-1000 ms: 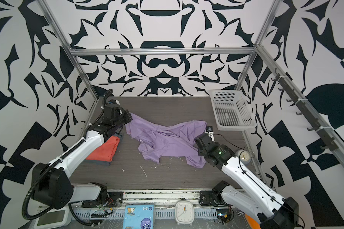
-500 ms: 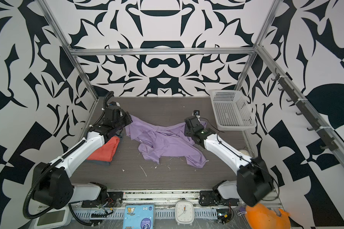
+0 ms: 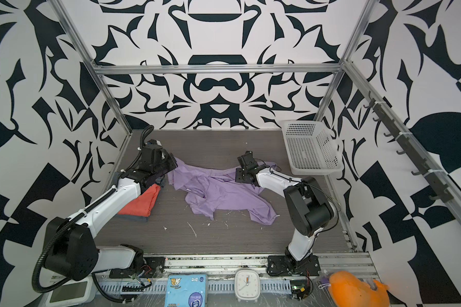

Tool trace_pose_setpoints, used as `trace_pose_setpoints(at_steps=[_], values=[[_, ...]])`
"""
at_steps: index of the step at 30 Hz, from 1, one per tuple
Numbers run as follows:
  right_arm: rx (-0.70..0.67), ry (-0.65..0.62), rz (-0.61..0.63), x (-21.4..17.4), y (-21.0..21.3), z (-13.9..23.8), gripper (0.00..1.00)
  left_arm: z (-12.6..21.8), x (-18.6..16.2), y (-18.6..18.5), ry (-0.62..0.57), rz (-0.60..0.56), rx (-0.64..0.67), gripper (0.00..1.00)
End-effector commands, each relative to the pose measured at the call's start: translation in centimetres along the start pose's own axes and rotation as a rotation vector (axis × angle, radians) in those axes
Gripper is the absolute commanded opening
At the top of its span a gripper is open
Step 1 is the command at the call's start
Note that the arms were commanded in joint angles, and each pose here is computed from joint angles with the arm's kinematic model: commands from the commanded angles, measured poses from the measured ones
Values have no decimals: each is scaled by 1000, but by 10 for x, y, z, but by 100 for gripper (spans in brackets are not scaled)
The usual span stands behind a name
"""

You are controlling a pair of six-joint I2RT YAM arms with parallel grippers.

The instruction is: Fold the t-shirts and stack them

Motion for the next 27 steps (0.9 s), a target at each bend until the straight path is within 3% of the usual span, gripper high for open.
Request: trace_pose_setpoints(at_steps=[1, 6, 9, 15, 22, 27], values=[[-22, -38, 18, 10, 8, -2, 59, 3, 4, -2, -22, 18, -29, 0], [-55, -11, 38, 10, 9, -20, 24, 4, 4, -1, -24, 20, -24, 0], [-72, -35, 38, 15, 9, -10, 0, 6, 3, 0, -30, 22, -17, 0], [-169, -240, 20, 45, -9, 66, 0, 13, 8, -1, -51, 19, -21, 0], [-174, -459, -104, 63, -66, 168, 0, 37, 29, -3, -119, -6, -43, 0], [-182, -525, -50, 54, -80, 213, 0, 60, 41, -7, -162, -31, -64, 0]])
Point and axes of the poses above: each gripper's point midway between its finger pads, its own z axis back along the fingers, its own y axis along the line the jaws close on, x = y × z, the point moved 9 cm from there along z, back along the fingers, and after that the axes turned 9 degrees about -z, right-handed, at the moved point
